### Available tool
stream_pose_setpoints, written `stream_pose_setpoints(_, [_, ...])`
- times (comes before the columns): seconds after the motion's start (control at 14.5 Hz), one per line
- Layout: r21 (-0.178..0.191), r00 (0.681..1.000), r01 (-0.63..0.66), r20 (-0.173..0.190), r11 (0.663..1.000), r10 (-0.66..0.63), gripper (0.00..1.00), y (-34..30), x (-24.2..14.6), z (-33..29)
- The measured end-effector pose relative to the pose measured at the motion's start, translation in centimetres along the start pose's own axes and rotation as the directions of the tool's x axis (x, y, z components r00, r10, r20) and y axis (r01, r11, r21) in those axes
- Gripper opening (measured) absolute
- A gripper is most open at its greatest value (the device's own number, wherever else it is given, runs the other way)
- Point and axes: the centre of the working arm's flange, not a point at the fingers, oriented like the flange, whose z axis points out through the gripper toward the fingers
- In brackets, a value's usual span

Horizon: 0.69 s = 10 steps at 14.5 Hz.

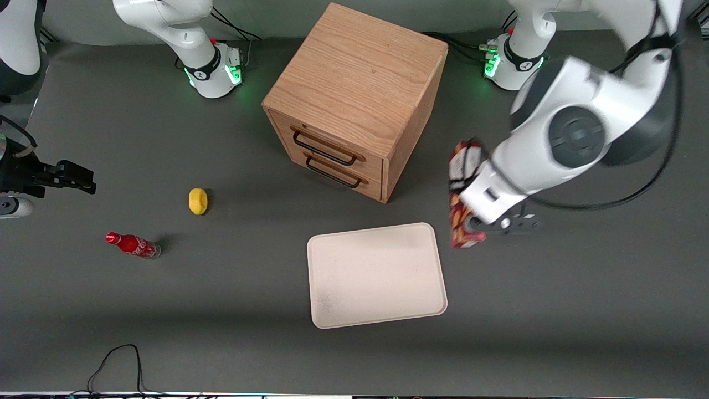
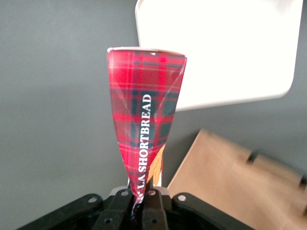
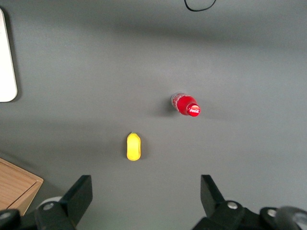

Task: Place red cookie box on tray
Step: 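Carry the held box over the cream tray and lower it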

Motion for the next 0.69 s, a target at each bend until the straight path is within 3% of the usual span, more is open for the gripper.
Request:
stream_pose_setpoints(0.21, [-0.011, 0.997, 0.051, -0.051, 0.999, -0.052, 0.04, 2.7, 2.7, 5.5])
stream_pose_setpoints(0.41, [0.015, 0.993, 0.079, -0.087, 0.997, -0.077, 0.04, 1.0, 5.9, 9.6])
stream_pose_setpoints(0.69, [0.023, 0.989, 0.119, -0.096, 0.993, -0.117, 0.04, -1.4, 9.7, 14.5])
